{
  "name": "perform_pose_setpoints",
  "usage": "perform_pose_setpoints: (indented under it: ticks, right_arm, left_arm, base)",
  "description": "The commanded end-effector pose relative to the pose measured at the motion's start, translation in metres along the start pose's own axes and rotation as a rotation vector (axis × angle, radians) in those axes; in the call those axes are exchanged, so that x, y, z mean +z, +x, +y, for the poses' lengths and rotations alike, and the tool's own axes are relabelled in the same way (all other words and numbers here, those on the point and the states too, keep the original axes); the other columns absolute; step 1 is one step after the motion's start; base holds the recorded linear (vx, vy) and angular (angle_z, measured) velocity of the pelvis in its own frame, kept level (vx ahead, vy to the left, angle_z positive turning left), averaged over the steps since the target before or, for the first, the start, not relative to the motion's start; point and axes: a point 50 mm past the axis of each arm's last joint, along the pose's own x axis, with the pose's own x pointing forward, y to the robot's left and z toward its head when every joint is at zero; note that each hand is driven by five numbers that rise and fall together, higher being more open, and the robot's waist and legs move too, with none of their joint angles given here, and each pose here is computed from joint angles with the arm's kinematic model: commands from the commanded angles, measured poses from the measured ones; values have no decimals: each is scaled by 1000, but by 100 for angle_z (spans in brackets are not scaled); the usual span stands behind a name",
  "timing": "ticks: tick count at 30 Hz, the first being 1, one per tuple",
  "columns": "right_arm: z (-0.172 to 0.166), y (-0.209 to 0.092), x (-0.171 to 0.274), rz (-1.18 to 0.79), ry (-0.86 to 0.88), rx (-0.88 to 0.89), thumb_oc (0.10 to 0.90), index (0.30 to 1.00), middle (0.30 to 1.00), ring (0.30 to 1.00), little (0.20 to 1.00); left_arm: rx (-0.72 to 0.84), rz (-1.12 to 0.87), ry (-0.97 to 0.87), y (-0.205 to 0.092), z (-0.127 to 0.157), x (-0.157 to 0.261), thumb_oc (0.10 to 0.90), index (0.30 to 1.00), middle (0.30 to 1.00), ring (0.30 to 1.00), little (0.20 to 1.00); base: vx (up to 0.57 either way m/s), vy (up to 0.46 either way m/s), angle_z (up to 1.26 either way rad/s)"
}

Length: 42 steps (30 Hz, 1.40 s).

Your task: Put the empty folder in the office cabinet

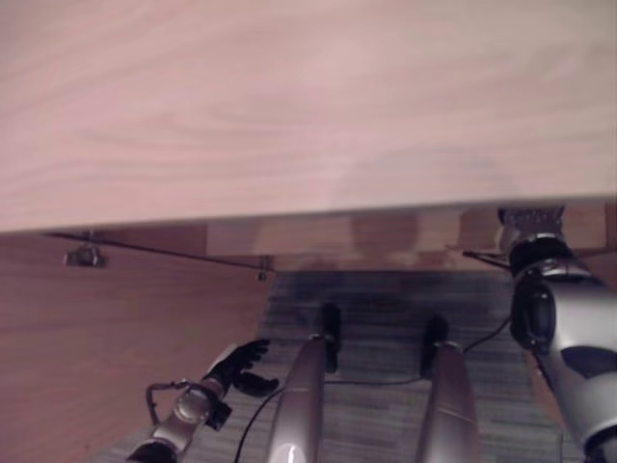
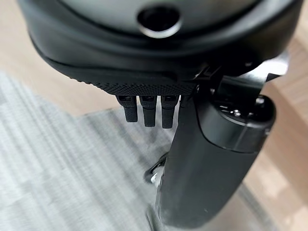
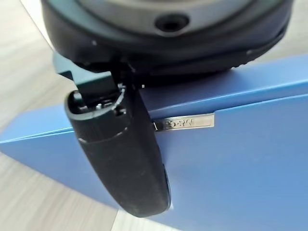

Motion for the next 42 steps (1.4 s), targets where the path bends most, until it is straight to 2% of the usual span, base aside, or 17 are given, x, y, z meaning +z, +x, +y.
perform_pose_setpoints:
  ticks: [1,4,7,12,24,28,29,30,31,32,33,39,42]
  right_arm:
    - [-19,7,84,-264,57,-58,400,300,300,300,300]
    - [-21,7,105,-303,58,-90,400,300,300,300,300]
    - [-22,8,105,-292,43,-116,400,300,300,300,300]
    - [-25,8,101,-266,20,-141,400,300,300,300,300]
    - [-8,9,80,-199,1,-113,400,300,300,300,300]
    - [5,8,70,-189,27,-78,400,300,300,300,300]
    - [6,8,70,-191,25,-76,400,300,300,300,300]
    - [13,7,65,-188,32,-68,436,354,354,354,354]
    - [13,7,66,-190,32,-67,525,488,488,488,488]
    - [19,6,63,-188,37,-58,731,796,796,796,796]
    - [19,6,63,-187,35,-60,800,900,900,900,900]
    - [17,7,63,-172,18,-128,800,900,900,900,900]
    - [7,8,65,-146,-96,-218,800,900,900,900,900]
  left_arm:
    - [78,-82,19,-31,46,4,800,900,900,900,900]
    - [111,-158,23,-50,75,22,800,900,900,900,900]
    - [134,-204,22,-56,85,35,800,900,900,900,900]
    - [133,-245,18,-59,89,46,800,900,900,900,900]
    - [104,-245,109,-76,96,52,800,900,900,900,900]
    - [135,-94,93,-60,83,11,800,900,900,900,900]
    - [135,-96,94,-58,82,11,800,900,900,900,900]
    - [129,-93,80,-49,74,11,800,900,900,900,900]
    - [128,-95,80,-48,73,12,800,900,900,900,900]
    - [119,-88,63,-44,66,9,800,900,900,900,900]
    - [120,-72,59,-42,64,5,800,900,900,900,900]
    - [118,-48,55,-35,57,1,800,900,900,900,900]
    - [121,-18,76,-34,56,-3,800,900,900,900,900]
  base:
    - [-14,-87,24]
    - [42,-74,31]
    - [-19,-82,24]
    - [-3,-39,1]
    - [0,0,0]
    - [0,0,0]
    - [26,-6,-4]
    - [0,0,0]
    - [0,0,0]
    - [24,5,4]
    - [37,0,3]
    - [8,-2,1]
    - [0,0,0]
